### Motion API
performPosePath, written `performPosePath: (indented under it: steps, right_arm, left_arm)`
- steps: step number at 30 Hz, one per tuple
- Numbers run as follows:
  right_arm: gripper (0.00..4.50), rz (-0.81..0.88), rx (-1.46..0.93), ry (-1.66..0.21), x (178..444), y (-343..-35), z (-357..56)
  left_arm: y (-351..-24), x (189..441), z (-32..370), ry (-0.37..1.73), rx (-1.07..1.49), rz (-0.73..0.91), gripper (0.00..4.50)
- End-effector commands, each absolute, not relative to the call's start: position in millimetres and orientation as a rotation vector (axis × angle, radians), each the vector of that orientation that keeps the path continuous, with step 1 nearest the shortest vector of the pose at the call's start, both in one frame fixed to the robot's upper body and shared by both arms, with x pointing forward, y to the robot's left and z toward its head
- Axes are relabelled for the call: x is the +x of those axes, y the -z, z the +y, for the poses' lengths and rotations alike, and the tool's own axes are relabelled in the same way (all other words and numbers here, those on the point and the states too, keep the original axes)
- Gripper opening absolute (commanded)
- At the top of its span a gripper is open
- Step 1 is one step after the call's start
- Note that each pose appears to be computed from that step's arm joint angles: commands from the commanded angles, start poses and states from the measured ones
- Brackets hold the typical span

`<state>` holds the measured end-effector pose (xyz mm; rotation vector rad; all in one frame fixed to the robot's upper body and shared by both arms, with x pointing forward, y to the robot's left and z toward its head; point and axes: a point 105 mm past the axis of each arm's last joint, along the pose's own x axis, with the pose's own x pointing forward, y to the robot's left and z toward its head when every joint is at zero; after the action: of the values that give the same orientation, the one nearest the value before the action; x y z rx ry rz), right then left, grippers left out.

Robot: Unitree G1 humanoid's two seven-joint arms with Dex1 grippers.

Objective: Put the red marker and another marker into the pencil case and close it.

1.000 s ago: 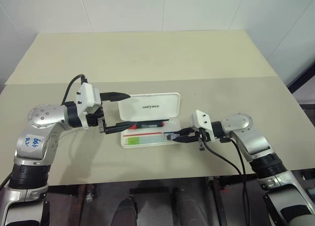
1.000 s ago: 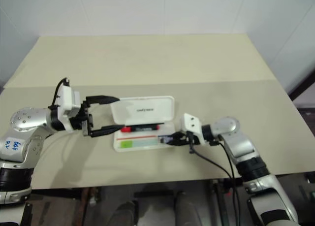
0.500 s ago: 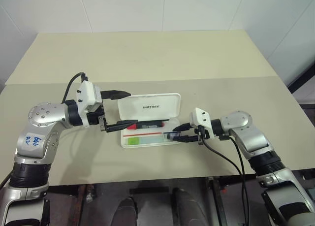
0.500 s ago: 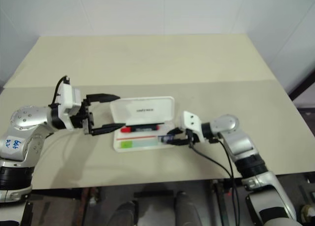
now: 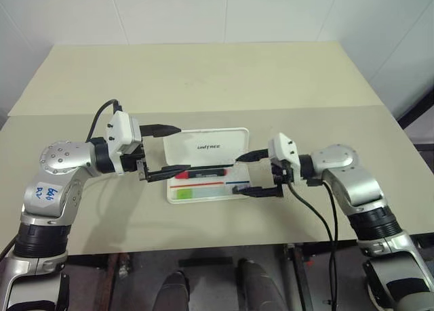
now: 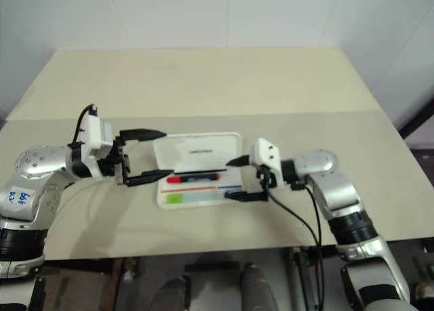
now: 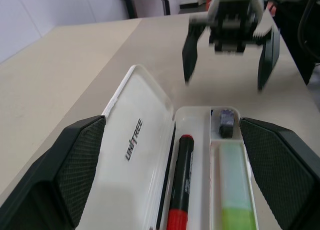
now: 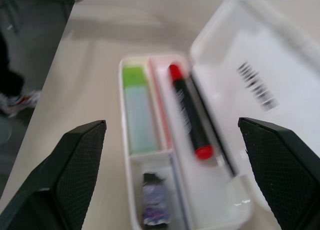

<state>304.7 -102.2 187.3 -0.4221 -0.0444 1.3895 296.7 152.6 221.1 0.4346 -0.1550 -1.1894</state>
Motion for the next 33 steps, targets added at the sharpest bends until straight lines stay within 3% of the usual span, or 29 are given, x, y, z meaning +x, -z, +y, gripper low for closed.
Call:
performPosePath:
  steps: [1,7,20,21,24,28,33]
  right_arm:
    - [4.46,-0.116,-0.423,-1.295,296.3,-211.8,-127.1]
    - [4.46,-0.066,-0.457,-1.169,288.7,-216.4,-167.1]
    - [4.5,-0.074,-0.495,-1.125,290.5,-219.4,-166.9]
    - [4.5,-0.075,-0.494,-1.124,290.9,-219.7,-166.7]
    - [4.5,-0.077,-0.494,-1.12,292.2,-220.0,-166.2]
    - [4.5,-0.079,-0.488,-1.116,293.6,-218.7,-164.5]
    - [4.5,-0.087,-0.484,-1.111,295.7,-218.8,-162.0]
  left_arm:
    - [-229.7,290.1,159.8,1.169,0.457,-0.188,4.5]
    - [-223.6,288.4,177.2,1.134,0.426,-0.174,4.5]
    - [-220.3,292.9,180.1,1.135,0.409,-0.196,0.23]
    - [-220.3,293.3,179.9,1.134,0.408,-0.197,0.05]
    - [-221.5,299.1,180.8,1.099,0.421,-0.212,0.05]
    - [-236.7,344.1,202.7,0.791,0.559,-0.284,0.05]
    - [-241.0,367.5,203.7,0.718,0.52,-0.281,0.05]
